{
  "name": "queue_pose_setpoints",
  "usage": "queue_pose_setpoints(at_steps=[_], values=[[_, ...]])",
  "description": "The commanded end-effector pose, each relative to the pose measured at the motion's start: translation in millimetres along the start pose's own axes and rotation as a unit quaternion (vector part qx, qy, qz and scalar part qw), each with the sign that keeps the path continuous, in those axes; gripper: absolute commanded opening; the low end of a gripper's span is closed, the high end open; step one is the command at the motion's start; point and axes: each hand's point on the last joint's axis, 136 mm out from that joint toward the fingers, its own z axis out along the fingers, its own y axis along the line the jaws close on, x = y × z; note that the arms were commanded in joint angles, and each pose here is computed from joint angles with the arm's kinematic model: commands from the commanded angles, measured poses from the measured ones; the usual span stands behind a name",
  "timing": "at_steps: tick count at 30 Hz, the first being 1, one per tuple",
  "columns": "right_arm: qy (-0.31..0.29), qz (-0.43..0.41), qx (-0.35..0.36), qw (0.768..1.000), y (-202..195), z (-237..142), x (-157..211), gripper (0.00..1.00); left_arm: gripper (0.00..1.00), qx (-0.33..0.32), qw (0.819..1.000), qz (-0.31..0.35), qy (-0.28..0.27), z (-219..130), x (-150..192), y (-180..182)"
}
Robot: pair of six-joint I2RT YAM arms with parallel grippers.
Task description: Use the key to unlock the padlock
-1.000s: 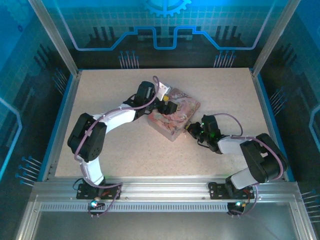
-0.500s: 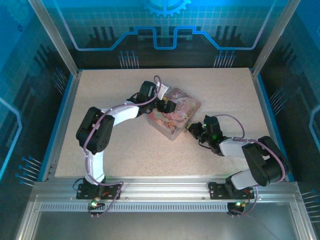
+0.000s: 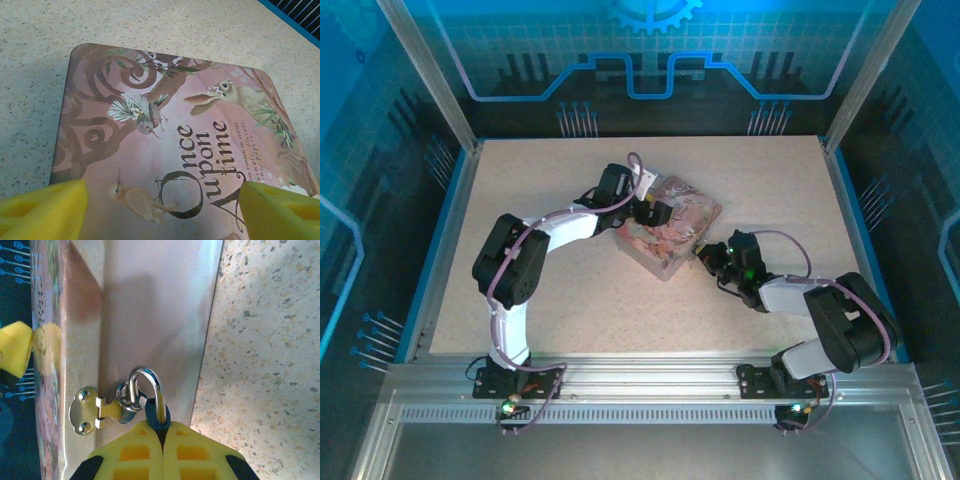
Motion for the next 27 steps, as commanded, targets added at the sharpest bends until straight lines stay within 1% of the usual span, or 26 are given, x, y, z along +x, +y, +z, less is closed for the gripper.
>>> queue_pose_setpoints(at_steps=[1,6,8,9,12,15,19,24,27], values=[[-0.031,0.011,-0.018,0.999,12,-6,-16,0.00,0.80,-0.018,0.994,-0.042,0.095,14,71,14],[-0.050,0.016,0.009,0.999,5,-15,-21,0.00,0.80,-0.021,0.994,-0.041,0.096,15,74,16],[-0.051,0.012,0.030,0.998,0,-18,-22,0.00,0.80,-0.022,0.995,-0.040,0.094,14,73,16],[-0.046,0.003,0.052,0.998,-4,-20,-21,0.00,0.80,-0.022,0.995,-0.038,0.090,13,70,16],[-0.035,-0.014,0.087,0.996,-13,-29,-17,0.00,0.80,-0.018,0.996,-0.036,0.080,9,61,14],[-0.025,-0.040,0.092,0.995,-13,-41,-13,0.00,0.82,-0.010,0.997,-0.033,0.065,1,48,8],[0.003,-0.095,0.134,0.986,-19,-63,-7,0.00,0.84,0.007,0.999,-0.024,0.037,-15,21,-6],[0.057,-0.154,0.137,0.977,-12,-76,6,0.00,0.86,0.017,1.000,-0.005,0.006,-46,-12,-25],[0.068,-0.171,0.143,0.972,-14,-83,9,0.00,0.86,0.023,1.000,0.005,-0.006,-69,-23,-41]])
